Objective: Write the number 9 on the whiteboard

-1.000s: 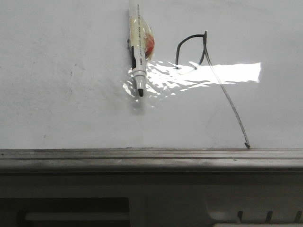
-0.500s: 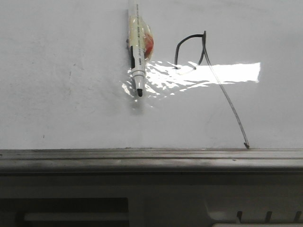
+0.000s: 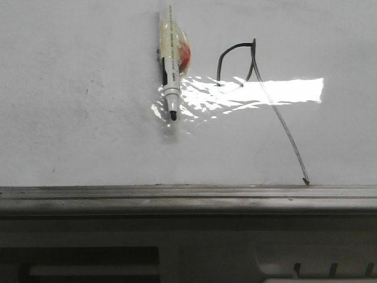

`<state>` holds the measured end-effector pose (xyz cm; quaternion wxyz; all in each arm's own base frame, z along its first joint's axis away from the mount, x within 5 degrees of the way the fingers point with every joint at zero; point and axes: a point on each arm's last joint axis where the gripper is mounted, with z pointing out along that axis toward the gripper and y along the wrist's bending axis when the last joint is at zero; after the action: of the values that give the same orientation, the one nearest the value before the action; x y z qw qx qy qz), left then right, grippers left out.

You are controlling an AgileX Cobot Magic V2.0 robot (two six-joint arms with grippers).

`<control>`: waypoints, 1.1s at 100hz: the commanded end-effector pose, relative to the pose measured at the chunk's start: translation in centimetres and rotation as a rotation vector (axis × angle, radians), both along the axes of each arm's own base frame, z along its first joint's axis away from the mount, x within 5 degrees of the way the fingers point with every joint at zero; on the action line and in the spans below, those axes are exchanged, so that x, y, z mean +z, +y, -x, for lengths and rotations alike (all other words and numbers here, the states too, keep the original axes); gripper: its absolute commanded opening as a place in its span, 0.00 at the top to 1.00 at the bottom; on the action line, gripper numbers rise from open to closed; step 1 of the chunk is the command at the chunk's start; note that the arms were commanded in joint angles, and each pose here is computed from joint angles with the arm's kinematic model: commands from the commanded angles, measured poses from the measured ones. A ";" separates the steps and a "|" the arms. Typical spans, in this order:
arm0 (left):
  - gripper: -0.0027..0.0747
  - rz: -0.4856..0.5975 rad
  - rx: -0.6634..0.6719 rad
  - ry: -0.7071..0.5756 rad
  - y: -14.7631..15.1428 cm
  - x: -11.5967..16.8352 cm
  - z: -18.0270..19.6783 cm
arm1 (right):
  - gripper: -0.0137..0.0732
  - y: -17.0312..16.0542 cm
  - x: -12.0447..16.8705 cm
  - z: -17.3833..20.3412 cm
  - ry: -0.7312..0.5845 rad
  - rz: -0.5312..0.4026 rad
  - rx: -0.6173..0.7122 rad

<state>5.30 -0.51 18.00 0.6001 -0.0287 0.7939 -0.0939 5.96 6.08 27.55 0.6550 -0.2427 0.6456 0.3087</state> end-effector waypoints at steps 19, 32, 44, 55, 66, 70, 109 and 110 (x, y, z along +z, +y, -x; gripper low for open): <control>0.99 0.017 -0.010 -0.014 -0.1 -1.0 0.0 | 0.92 -0.8 -3.2 -0.8 -0.165 0.106 -0.143; 0.99 0.017 -0.010 -0.014 -0.1 -1.0 0.0 | 0.92 -1.8 -6.6 -1.2 -0.038 0.092 -0.259; 0.99 0.017 -0.010 -0.014 -0.1 -1.0 0.0 | 0.92 -2.9 -8.1 -1.6 0.048 0.186 -0.405; 0.99 0.017 -0.010 -0.014 -0.1 -1.0 0.0 | 0.92 -4.1 -8.6 -1.7 0.079 0.248 -0.539; 0.99 0.017 -0.010 -0.014 -0.1 -1.0 0.0 | 0.92 -5.1 -9.0 -1.3 0.111 0.282 -0.653; 0.99 0.017 -0.010 -0.014 -0.1 -1.0 0.0 | 0.92 -5.4 -9.1 -1.1 0.125 0.286 -0.680; 0.99 0.017 -0.010 -0.014 -0.1 -1.0 0.0 | 0.92 -5.9 -10.1 0.6 0.181 0.308 -0.725; 0.99 0.017 -0.010 -0.014 -0.1 -1.0 0.0 | 0.92 -5.9 -10.1 0.6 0.179 0.307 -0.725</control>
<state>5.29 -0.51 18.00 0.5999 -0.0293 0.7939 -0.0949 5.35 0.18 18.09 0.6163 -0.0666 0.7845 -0.0173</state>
